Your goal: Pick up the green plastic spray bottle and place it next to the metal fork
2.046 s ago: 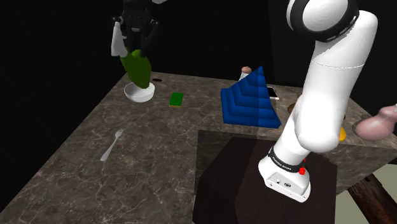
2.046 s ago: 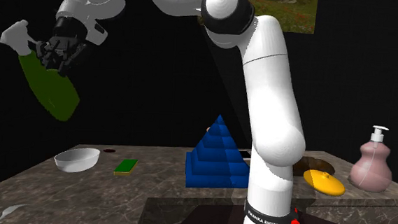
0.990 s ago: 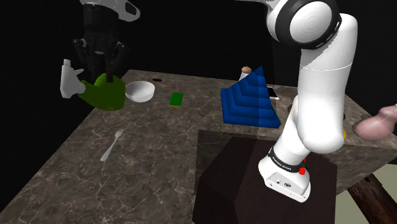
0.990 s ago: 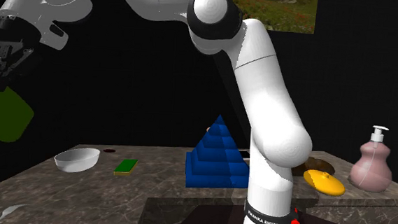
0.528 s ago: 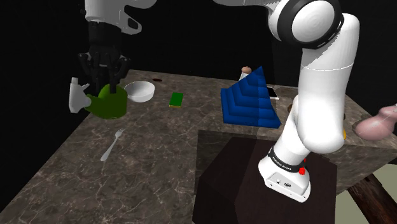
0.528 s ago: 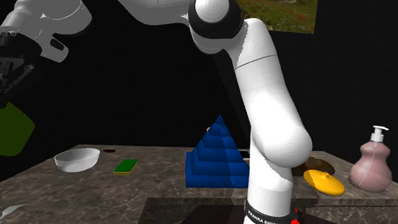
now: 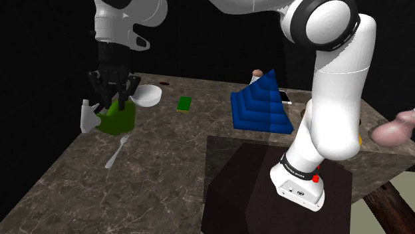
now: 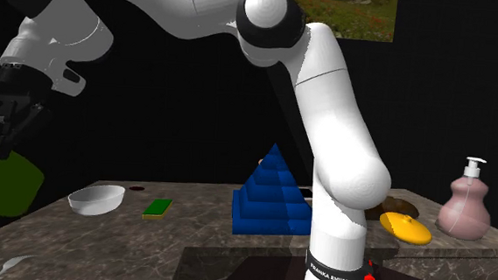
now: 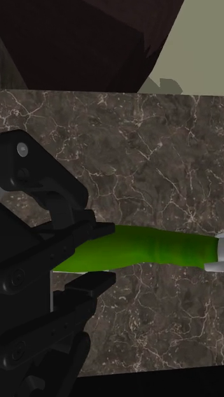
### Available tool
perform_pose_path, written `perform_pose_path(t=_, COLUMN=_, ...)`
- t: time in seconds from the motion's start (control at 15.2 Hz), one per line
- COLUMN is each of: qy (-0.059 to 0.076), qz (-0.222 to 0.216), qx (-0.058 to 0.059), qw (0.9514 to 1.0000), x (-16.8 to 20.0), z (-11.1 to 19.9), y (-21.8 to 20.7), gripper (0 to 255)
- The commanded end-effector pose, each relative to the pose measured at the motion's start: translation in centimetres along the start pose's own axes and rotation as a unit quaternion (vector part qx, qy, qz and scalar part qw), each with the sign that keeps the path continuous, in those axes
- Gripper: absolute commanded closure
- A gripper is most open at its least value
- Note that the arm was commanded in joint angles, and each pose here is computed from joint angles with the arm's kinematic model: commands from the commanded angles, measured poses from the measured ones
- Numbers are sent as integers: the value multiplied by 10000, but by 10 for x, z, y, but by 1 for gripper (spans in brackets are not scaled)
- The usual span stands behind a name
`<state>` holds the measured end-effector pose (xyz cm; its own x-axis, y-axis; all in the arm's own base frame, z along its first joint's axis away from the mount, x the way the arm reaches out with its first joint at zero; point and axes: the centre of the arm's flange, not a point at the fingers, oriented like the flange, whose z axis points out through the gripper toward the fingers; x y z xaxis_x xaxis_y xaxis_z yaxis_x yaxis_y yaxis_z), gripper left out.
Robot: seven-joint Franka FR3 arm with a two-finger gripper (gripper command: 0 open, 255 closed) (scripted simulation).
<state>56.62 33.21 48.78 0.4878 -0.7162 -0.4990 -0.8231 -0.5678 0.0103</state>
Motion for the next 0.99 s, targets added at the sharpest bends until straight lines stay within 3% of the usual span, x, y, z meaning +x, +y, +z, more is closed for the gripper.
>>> perform_pose_path(t=0.0, qy=1, qz=-2, qx=3, qw=10000, x=6, z=9, y=1, gripper=255)
perform_pose_path(t=0.92, qy=1, qz=-2, qx=3, qw=10000, x=43, z=73, y=0, gripper=255)
